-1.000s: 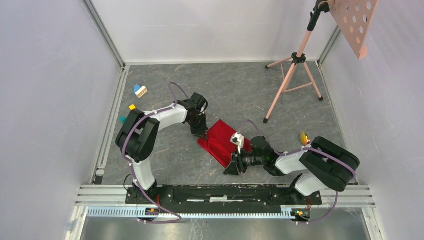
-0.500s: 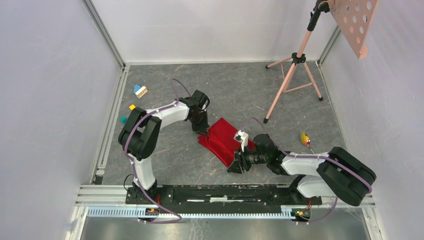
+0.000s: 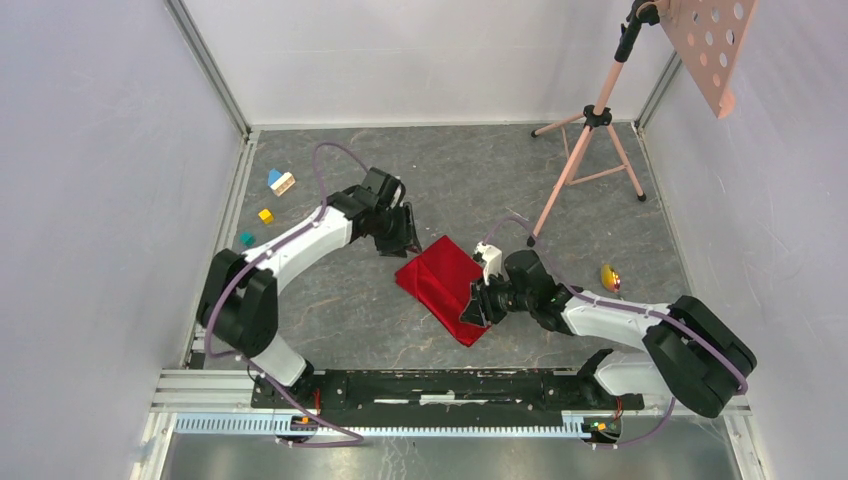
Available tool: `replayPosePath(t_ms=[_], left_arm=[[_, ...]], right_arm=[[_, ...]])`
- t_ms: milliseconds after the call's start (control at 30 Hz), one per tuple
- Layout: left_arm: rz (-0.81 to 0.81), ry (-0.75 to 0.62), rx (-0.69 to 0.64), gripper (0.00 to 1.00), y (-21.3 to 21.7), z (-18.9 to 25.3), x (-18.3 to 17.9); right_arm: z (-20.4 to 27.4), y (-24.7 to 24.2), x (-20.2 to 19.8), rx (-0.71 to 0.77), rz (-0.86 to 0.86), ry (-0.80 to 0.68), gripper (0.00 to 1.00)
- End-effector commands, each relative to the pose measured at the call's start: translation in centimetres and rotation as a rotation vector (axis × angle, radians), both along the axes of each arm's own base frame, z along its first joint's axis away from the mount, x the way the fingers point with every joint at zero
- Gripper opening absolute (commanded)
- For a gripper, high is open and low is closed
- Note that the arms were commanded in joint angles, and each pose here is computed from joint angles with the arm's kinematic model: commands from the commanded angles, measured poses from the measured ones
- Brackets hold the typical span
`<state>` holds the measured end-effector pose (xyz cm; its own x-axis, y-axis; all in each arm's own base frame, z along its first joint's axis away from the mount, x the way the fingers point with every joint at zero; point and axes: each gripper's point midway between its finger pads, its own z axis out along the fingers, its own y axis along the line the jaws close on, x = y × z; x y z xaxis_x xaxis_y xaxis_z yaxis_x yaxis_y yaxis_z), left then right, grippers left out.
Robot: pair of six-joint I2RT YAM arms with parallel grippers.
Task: Fold the napkin into a case and place the utensils inside
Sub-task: Fold the lower triangle-folded napkin at the center of the board, then rotate the 2/3-rectangle-folded napkin at the center of the board.
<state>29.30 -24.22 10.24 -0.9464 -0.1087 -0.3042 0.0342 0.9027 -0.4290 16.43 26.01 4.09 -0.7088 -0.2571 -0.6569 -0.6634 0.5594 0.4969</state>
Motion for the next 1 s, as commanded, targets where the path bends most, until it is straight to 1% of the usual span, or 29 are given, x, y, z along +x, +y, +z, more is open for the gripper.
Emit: replayPosePath(t_ms=[0, 67, 133, 167, 200, 233, 300, 367, 433, 533, 633, 700, 800, 900, 967], left_arm=[[0.006, 0.063, -0.03, 0.49, 0.8, -1.9, -2.8], [0.018, 0.095, -0.047, 0.47, 0.7, -3.1, -3.5], [0.023, 0.103, -0.065, 0.44, 0.4, -3.9, -3.5], [0.031, 0.101, -0.059, 0.41, 0.4, -4.3, -3.1], [0.042, 0.103, -0.046, 0.34, 0.5, -4.6, -2.9], [0.049, 0.1, -0.033, 0.3, 0.5, -4.7, -2.5], [0.064, 0.083, -0.029, 0.26, 0.5, -4.7, -1.9], [0.08, 0.069, -0.038, 0.23, 0.5, -4.3, -1.7], [0.093, 0.067, -0.037, 0.2, 0.6, -4.2, -1.6], [0.105, 0.07, -0.028, 0.19, 0.7, -4.6, -1.5], [0.109, 0.106, -0.001, 0.16, 0.8, -6.0, -1.5], [0.117, 0.125, 0.028, 0.13, 1.1, -7.1, -1.5], [0.133, 0.143, 0.078, 0.11, 2.2, -8.8, -1.5], [0.137, 0.164, 0.105, 0.1, 2.8, -10.0, -1.7], [0.14, 0.173, 0.12, 0.1, 3.1, -10.6, -1.7]], right_arm=[[-0.4, 0.0, 0.2, 0.011, -0.035, -0.001, 0.35], [-0.9, -0.4, 0.3, -0.002, -0.054, -0.009, 0.33], [-1.2, -0.8, 0.7, -0.027, -0.068, -0.028, 0.33], [-1.2, -0.9, 0.7, -0.045, -0.067, -0.034, 0.33], [-1.1, -0.9, 1.0, -0.06, -0.064, -0.048, 0.33], [-0.8, -0.8, 1.0, -0.072, -0.053, -0.057, 0.34], [0.2, -0.1, 1.1, -0.065, -0.017, -0.081, 0.36], [1.0, 0.9, 0.4, -0.031, 0.036, -0.071, 0.37], [1.8, 2.1, -0.6, 0.035, 0.087, -0.045, 0.38], [2.7, 3.6, -2.3, 0.14, 0.153, 0.01, 0.39], [2.4, 3.9, -3.1, 0.186, 0.166, 0.056, 0.38], [1.5, 3.4, -3.4, 0.168, 0.155, 0.066, 0.35], [-0.2, 2.1, -3.7, 0.115, 0.124, 0.059, 0.34], [-2.4, 0.5, -4.1, 0.039, 0.101, 0.06, 0.32], [-3.1, 0.0, -4.4, 0.018, 0.097, 0.069, 0.31]])
